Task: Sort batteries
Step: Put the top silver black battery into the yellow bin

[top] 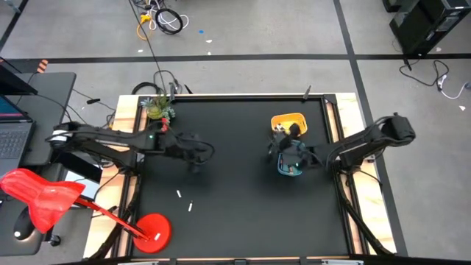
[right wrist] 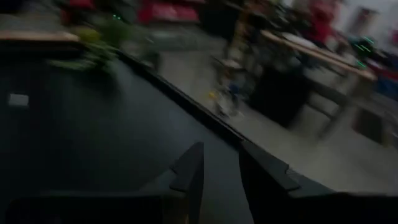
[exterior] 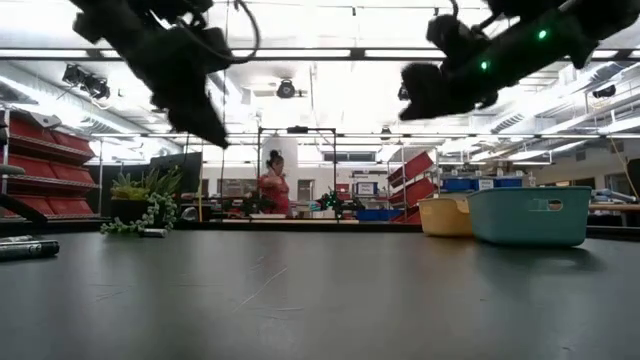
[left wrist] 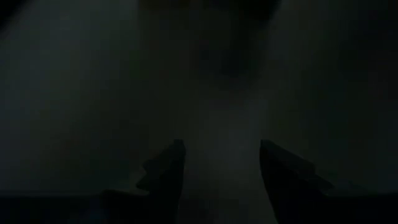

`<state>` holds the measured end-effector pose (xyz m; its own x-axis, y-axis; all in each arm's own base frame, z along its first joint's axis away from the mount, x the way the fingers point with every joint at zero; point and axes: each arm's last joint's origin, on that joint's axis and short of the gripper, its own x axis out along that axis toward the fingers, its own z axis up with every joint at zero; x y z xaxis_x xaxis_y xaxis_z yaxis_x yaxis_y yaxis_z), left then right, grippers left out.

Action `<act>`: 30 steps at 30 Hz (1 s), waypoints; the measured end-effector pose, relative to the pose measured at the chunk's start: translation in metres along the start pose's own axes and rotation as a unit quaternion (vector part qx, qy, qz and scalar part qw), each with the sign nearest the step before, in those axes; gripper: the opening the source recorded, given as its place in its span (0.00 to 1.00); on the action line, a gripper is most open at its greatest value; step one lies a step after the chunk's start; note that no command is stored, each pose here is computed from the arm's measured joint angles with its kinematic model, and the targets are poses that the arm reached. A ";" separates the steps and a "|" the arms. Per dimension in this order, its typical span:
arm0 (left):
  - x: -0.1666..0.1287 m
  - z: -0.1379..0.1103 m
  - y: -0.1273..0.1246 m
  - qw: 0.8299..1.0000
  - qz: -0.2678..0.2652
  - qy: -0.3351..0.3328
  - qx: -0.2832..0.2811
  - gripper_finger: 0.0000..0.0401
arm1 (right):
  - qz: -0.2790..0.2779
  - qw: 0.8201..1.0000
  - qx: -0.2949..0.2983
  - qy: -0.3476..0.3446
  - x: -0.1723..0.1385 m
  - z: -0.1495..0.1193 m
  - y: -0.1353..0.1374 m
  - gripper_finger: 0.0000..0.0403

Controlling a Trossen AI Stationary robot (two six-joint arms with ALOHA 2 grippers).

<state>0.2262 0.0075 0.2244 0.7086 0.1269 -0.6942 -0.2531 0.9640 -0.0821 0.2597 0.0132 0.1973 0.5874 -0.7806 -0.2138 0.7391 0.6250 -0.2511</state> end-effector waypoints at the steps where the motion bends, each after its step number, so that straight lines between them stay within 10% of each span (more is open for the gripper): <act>1: -0.005 -0.002 0.000 1.000 -0.002 0.016 -0.006 0.52 | 0.016 1.000 -0.003 -0.013 -0.003 0.000 0.008 0.27; 11: -0.015 -0.034 -0.001 0.980 0.030 0.187 0.055 0.48 | 0.083 0.989 -0.051 -0.111 -0.021 -0.003 0.052 0.27; 22: 0.010 -0.036 0.005 0.970 0.145 0.195 0.016 0.44 | 0.129 0.980 -0.066 -0.136 -0.042 0.005 0.055 0.27; 30: 0.044 -0.033 0.002 0.917 0.141 0.352 0.127 0.41 | 0.137 0.981 -0.054 -0.126 -0.029 0.003 0.052 0.27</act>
<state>0.2351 0.0068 0.1702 0.0162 0.2837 -0.9588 -0.1355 0.9507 0.2790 0.2820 0.0681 0.1935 0.8319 -0.5526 -0.0511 0.5109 0.7985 -0.3184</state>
